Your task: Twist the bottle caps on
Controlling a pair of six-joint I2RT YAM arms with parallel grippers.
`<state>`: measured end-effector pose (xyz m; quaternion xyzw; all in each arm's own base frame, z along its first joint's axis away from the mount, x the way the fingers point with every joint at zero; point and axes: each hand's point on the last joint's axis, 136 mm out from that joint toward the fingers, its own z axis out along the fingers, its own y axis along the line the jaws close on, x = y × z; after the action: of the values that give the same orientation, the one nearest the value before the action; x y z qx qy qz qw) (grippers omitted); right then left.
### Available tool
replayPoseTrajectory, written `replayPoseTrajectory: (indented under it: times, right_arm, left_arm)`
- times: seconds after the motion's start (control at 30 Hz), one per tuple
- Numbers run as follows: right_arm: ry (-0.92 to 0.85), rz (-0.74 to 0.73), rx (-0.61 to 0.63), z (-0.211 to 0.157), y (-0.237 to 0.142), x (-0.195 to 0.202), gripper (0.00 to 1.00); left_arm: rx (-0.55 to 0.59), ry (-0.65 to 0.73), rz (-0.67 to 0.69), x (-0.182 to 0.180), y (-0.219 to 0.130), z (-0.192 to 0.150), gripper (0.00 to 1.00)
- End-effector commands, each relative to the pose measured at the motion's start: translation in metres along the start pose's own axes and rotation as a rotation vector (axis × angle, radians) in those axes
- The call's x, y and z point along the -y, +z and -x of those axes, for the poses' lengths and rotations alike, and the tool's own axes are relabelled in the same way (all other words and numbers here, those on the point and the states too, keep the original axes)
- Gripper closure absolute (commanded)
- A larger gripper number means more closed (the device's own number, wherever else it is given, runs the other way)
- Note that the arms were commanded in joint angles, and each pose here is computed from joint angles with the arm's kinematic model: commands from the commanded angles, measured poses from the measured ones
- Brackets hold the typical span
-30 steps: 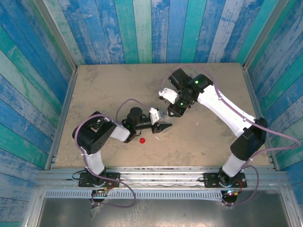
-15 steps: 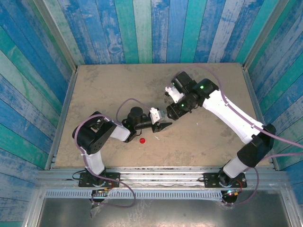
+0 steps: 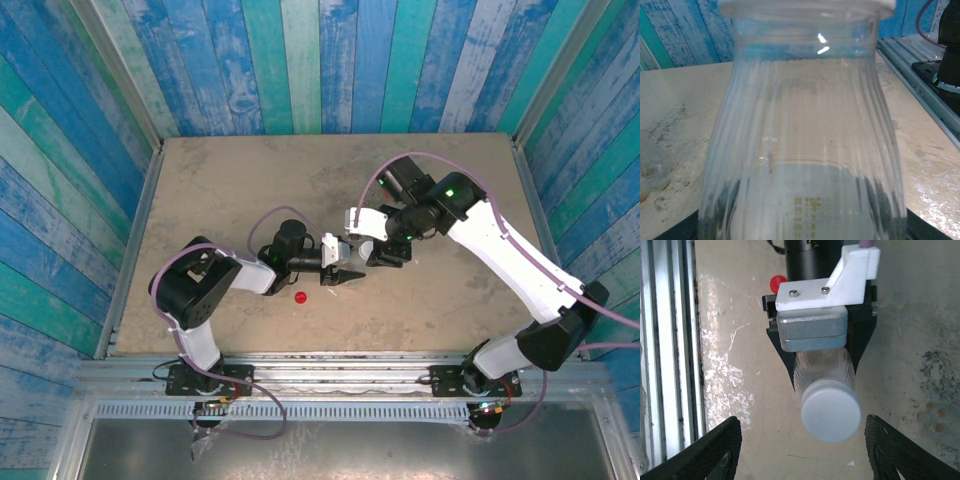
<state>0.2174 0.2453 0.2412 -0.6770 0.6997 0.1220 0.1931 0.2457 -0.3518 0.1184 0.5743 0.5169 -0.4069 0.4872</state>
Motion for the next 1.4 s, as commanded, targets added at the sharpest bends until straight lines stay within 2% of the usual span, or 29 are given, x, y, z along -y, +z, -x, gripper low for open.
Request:
replayPoseTrajectory:
  times: [0.0,0.23,0.43,0.7,0.87,1.07,1.17,1.23,1.3,1.33,1.37]
  right_arm:
    - [-0.120,0.051,-0.053,-0.006,0.003,-0.005,0.34]
    - [-0.094,0.060,-0.160,-0.020,0.026,0.007,0.41]
    - [-0.079,0.052,-0.189,-0.026,0.030,0.014,0.48]
    - [-0.008,0.063,-0.151,-0.019,0.029,0.012,0.73]
    - [0.351,-0.034,-0.116,-0.012,0.029,0.025,0.98]
    - [0.906,-0.119,-0.169,-0.025,0.036,0.019,0.99]
    - [1.097,-0.198,-0.208,-0.034,0.038,0.014,0.99]
    - [1.156,-0.209,-0.217,-0.033,0.038,0.012,0.96]
    - [1.140,-0.215,-0.213,-0.030,0.036,0.015,0.91]
    - [1.121,-0.221,-0.204,-0.029,0.033,0.018,0.87]
    - [1.088,-0.218,-0.193,-0.025,0.030,0.022,0.77]
  left_arm:
    - [-0.083,-0.105,-0.080,0.021,-0.003,-0.024,0.46]
    - [-0.089,-0.109,-0.082,0.021,-0.002,-0.026,0.46]
    - [-0.093,-0.110,-0.082,0.021,-0.002,-0.027,0.46]
    - [-0.089,-0.121,-0.029,0.011,-0.001,-0.025,0.47]
    - [-0.070,-0.120,0.103,-0.010,-0.005,-0.019,0.47]
    - [-0.101,-0.128,0.127,-0.017,-0.003,-0.027,0.47]
    - [-0.108,-0.126,0.131,-0.017,-0.002,-0.030,0.47]
    - [-0.116,-0.128,0.132,-0.018,-0.002,-0.033,0.48]
    - [-0.118,-0.130,0.126,-0.017,-0.001,-0.034,0.48]
    - [-0.115,-0.128,0.122,-0.016,-0.002,-0.033,0.48]
    - [-0.112,-0.129,0.113,-0.014,-0.002,-0.033,0.47]
